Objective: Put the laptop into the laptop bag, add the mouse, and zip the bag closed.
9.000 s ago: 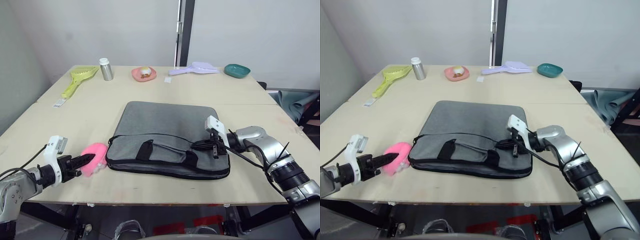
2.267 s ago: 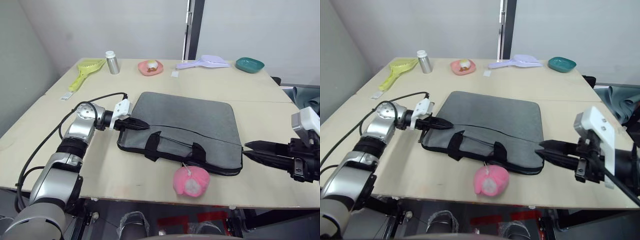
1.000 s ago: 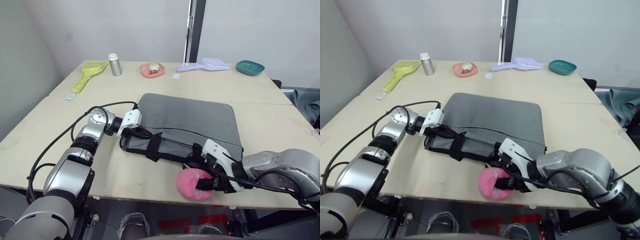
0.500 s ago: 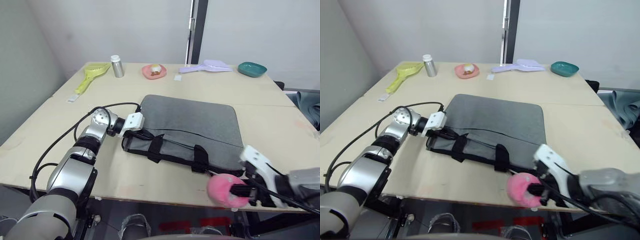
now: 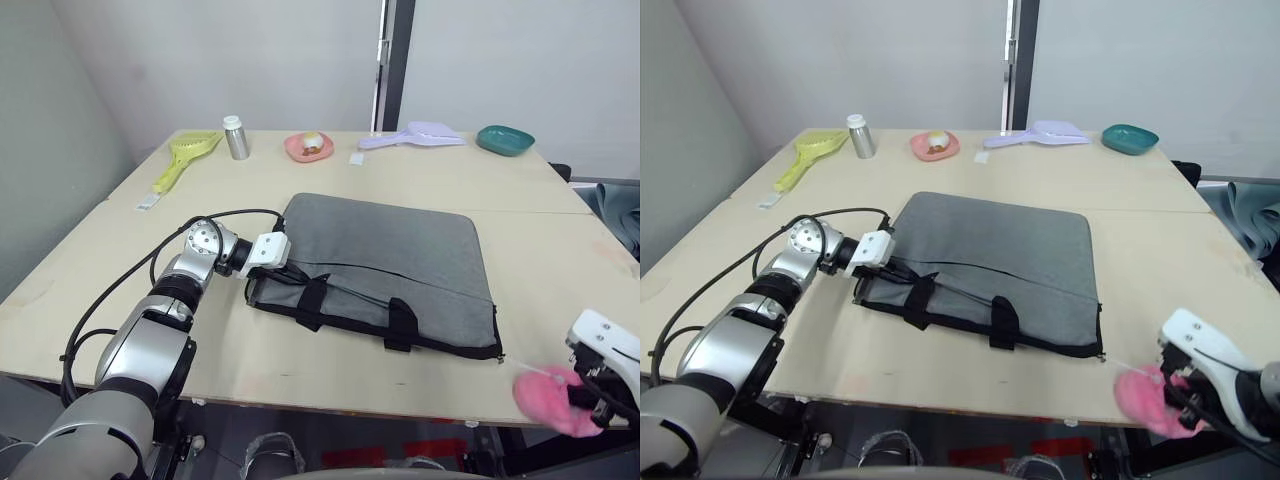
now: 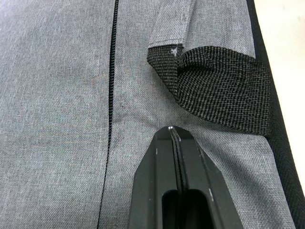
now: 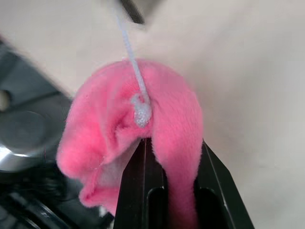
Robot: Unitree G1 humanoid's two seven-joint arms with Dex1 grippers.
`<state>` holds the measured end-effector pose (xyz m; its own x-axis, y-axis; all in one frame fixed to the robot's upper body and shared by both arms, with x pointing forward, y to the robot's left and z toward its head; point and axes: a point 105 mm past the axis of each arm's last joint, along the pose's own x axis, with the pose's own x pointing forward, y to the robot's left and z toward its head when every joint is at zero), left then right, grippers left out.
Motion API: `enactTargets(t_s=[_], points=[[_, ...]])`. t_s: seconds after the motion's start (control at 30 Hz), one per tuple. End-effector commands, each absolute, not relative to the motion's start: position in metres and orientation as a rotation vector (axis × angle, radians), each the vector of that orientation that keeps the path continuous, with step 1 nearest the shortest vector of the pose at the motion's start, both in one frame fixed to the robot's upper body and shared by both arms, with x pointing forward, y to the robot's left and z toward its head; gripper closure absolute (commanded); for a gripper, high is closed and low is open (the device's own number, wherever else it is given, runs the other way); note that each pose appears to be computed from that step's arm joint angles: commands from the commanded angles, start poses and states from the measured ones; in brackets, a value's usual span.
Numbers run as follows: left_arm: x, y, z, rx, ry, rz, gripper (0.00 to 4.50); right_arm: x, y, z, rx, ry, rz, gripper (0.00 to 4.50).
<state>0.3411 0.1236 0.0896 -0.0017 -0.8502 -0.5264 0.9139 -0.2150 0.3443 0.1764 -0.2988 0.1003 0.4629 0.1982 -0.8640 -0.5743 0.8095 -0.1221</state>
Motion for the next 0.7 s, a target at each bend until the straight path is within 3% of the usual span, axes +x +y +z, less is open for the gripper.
enactTargets(t_s=[0.03, 0.33, 0.53, 0.7], points=[[0.302, 0.15, 0.027, 0.784, 0.424, -1.773, 4.5, 0.196, -0.321, 0.104, -0.535, 0.972, 0.394, 4.49], [0.286, 0.151, 0.013, 0.799, 0.421, -1.822, 4.5, 0.256, -0.309, 0.113, -0.676, 0.844, 0.394, 4.49], [0.282, 0.151, 0.011, 0.793, 0.413, -1.828, 4.5, 0.272, -0.308, 0.125, -0.756, 0.82, 0.418, 4.49], [0.279, 0.15, 0.01, 0.786, 0.402, -1.829, 4.5, 0.261, -0.311, 0.132, -0.84, 0.868, 0.486, 4.49]])
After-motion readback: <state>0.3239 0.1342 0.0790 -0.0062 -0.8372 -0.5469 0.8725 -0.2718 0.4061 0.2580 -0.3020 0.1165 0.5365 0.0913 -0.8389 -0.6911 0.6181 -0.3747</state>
